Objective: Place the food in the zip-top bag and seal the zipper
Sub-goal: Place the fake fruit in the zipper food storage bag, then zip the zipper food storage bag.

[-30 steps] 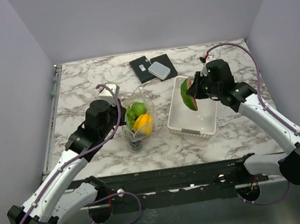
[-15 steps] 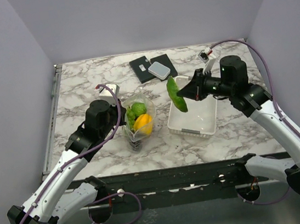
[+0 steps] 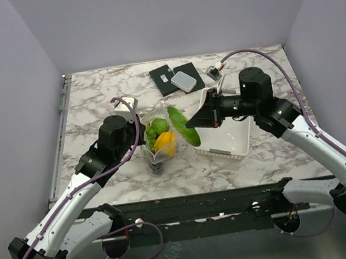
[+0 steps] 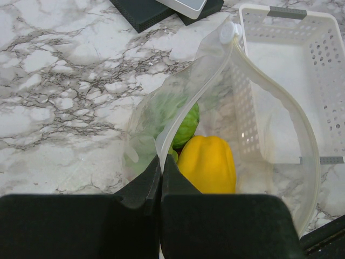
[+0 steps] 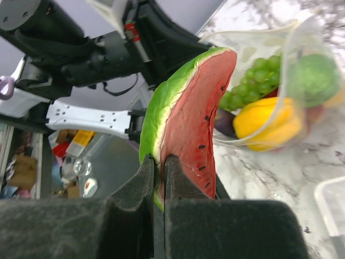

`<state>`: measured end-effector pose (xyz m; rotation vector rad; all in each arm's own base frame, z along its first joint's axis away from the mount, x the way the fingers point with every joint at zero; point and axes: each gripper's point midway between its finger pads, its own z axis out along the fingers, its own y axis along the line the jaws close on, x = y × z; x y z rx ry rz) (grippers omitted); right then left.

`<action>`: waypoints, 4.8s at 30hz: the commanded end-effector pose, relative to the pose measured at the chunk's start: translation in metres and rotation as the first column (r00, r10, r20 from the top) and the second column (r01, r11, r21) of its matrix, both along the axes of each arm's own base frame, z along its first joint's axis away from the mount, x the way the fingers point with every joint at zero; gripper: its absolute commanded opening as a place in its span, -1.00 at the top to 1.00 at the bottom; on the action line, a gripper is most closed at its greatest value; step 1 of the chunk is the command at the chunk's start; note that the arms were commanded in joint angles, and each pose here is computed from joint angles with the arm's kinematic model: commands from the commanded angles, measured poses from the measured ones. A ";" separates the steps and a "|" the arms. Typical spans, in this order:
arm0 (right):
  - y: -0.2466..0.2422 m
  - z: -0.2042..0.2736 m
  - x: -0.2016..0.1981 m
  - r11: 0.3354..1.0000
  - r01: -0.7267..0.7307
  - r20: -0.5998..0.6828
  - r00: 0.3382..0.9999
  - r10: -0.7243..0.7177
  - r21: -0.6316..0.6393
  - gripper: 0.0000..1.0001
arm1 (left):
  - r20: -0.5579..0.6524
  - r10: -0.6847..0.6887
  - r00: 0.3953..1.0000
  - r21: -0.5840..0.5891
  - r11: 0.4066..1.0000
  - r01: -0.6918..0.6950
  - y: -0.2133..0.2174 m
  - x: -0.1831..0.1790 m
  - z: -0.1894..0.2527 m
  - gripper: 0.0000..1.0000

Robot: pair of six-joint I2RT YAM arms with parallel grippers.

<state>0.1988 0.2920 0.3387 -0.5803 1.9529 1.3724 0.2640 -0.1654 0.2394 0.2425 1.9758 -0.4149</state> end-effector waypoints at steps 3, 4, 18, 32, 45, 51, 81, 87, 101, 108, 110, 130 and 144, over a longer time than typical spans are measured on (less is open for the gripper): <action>0.028 0.019 -0.022 0.992 -0.105 -0.092 0.990 0.111 0.063 0.99 | 0.013 -0.018 1.000 -0.010 1.000 0.018 -0.004 0.001 0.003 1.00; 0.030 0.019 -0.023 0.992 -0.106 -0.113 0.987 0.112 0.063 0.99 | 0.012 -0.020 1.000 -0.010 1.000 0.020 -0.005 0.001 0.002 1.00; 0.046 -0.008 -0.009 1.000 -0.018 -0.430 0.903 0.022 0.014 0.99 | 0.014 -0.023 1.000 -0.026 0.999 0.023 -0.006 0.000 0.005 1.00; 0.076 -0.028 0.025 0.996 0.083 -0.622 0.782 -0.047 0.029 0.99 | 0.011 -0.028 1.000 -0.037 0.999 0.029 -0.007 -0.002 0.006 1.00; 0.085 -0.050 0.072 0.957 0.290 -0.644 0.728 -0.237 -0.024 0.99 | 0.007 -0.054 0.999 -0.062 0.997 0.054 -0.013 -0.005 0.009 1.00; 0.084 -0.060 0.090 0.917 0.395 -0.612 0.714 -0.339 -0.047 0.99 | 0.001 -0.067 0.998 -0.069 0.995 0.067 -0.016 -0.006 0.008 1.00; 0.097 -0.125 0.090 0.814 0.488 -0.196 0.806 -0.559 -0.317 0.45 | 0.009 -0.052 0.999 -0.055 0.997 0.053 -0.012 -0.004 0.007 1.00; 0.094 -0.092 0.089 0.829 0.494 -0.151 0.828 -0.540 -0.262 0.08 | 0.009 -0.053 0.999 -0.055 0.997 0.054 -0.012 -0.004 0.007 1.00; 0.071 -0.033 0.063 0.891 0.408 -0.007 0.909 -0.417 -0.197 0.05 | 0.012 -0.063 0.998 -0.045 0.997 0.063 -0.012 -0.005 0.007 1.00; 0.039 -0.008 0.053 0.897 0.410 0.174 0.907 -0.383 -0.166 0.04 | 0.019 -0.099 0.995 -0.047 0.994 0.100 -0.017 -0.008 0.009 1.00; 0.028 0.000 0.049 0.895 0.416 0.229 0.898 -0.376 -0.160 0.02 | 0.028 -0.109 0.994 -0.046 0.993 0.111 -0.017 -0.010 0.011 1.00; -0.025 -0.001 -0.018 0.936 0.146 0.522 0.852 0.046 -0.322 -0.10 | 0.161 -0.493 0.855 -0.059 0.860 0.507 -0.057 -0.062 0.046 1.00; -0.018 -0.024 -0.096 0.910 -0.290 0.645 0.643 0.414 -0.294 -0.09 | 0.131 -0.604 0.786 -0.076 0.785 0.615 -0.073 -0.079 0.040 1.00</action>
